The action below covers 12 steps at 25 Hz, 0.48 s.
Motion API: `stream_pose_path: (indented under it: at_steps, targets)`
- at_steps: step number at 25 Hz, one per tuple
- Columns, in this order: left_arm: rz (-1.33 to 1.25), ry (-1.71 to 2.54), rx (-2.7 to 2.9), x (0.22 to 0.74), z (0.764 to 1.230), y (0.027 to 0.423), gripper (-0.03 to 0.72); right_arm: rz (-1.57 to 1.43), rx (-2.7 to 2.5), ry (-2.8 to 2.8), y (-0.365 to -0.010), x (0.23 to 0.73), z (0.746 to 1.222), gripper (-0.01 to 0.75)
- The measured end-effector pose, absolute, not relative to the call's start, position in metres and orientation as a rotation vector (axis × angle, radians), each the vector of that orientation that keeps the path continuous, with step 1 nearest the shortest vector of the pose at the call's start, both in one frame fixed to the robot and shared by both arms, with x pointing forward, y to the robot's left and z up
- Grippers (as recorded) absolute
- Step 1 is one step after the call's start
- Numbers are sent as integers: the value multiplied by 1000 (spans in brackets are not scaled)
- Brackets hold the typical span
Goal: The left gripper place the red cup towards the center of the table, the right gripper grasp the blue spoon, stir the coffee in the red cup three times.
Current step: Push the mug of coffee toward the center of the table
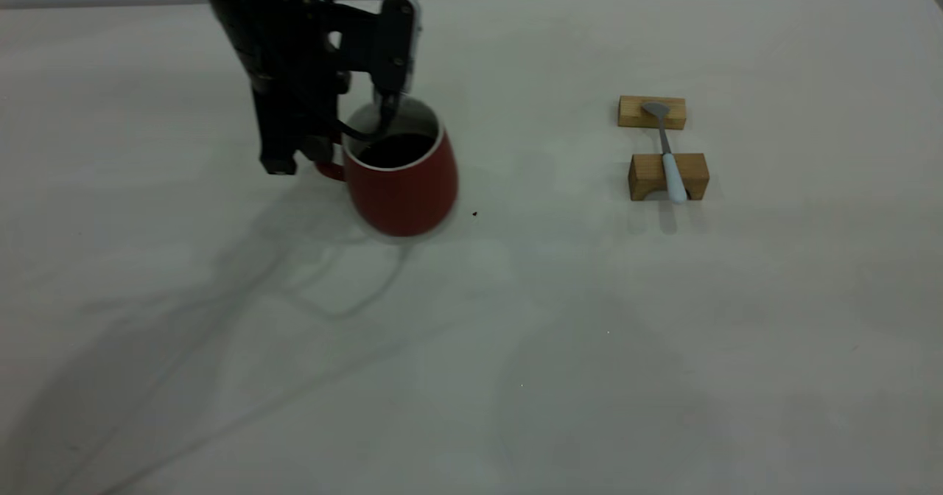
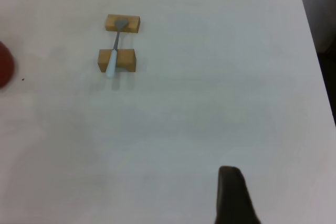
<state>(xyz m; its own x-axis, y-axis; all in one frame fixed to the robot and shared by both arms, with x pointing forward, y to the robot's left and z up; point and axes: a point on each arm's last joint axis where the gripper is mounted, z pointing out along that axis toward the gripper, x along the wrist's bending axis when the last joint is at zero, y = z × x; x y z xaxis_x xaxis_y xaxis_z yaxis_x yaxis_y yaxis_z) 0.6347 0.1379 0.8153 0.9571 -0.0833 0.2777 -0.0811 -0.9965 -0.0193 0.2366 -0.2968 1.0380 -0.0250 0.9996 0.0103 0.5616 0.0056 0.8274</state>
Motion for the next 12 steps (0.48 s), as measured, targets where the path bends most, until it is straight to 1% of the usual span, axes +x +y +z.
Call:
stream_pose_path:
  at_steps: [7,12]
  targets:
    - [-441,191,-3102,629,810,124,213,888,1623,1655,-297,237,1038,511]
    - [-433,203,-3101,627,810,121,213,888,1623,1655,-297,237,1038,511]
